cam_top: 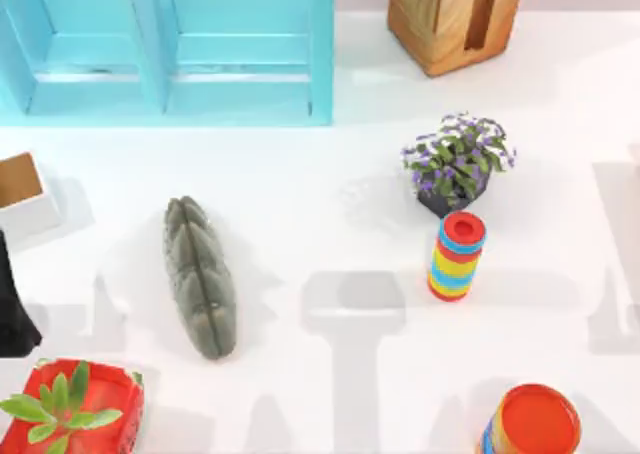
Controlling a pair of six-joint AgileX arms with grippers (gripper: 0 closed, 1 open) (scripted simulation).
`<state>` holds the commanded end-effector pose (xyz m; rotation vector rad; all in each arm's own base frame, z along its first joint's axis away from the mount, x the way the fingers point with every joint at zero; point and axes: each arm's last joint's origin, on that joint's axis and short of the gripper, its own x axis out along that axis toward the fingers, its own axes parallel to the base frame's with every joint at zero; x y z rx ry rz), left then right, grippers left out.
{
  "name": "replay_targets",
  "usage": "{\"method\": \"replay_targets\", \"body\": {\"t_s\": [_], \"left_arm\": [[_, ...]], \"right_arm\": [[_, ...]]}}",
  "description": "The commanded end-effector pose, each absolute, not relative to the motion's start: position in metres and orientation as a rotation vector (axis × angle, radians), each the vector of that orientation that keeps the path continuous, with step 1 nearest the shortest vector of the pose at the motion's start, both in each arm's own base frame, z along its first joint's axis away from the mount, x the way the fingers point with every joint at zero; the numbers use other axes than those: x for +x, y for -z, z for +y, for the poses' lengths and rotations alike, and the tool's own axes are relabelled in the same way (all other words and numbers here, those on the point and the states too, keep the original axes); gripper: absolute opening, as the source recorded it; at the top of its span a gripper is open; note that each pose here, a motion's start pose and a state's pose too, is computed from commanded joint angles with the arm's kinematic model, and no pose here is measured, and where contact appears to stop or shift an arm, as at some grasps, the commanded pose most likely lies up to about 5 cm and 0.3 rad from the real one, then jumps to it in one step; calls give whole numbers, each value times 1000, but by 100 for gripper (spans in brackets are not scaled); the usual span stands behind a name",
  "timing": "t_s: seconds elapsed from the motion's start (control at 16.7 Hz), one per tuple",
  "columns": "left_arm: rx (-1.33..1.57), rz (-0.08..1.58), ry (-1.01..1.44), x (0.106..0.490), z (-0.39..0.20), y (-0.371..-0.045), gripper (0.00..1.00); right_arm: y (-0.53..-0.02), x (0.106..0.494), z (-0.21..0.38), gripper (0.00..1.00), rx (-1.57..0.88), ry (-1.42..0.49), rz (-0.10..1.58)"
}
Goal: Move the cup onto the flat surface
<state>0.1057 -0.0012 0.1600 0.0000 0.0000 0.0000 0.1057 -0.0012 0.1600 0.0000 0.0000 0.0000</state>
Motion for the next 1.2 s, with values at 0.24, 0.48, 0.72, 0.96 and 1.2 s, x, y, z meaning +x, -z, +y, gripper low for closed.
{"method": "replay_targets", "body": {"t_s": [0.24,0.48,0.72,0.96,1.2], "left_arm": [[0,0,0,106,-1,-160,100],[0,0,0,106,-1,-160,100],[0,0,0,106,-1,-160,100],[0,0,0,106,-1,-160,100],[0,0,0,106,-1,-160,100]], "right_arm": [[-164,106,-3,100,-15,15,32],[-185,111,-12,100,-88,83,225],[-215,129,-30,100,-159,154,556],[-242,156,-60,100,-180,181,908],[-254,184,-100,100,-137,146,1225]]}}
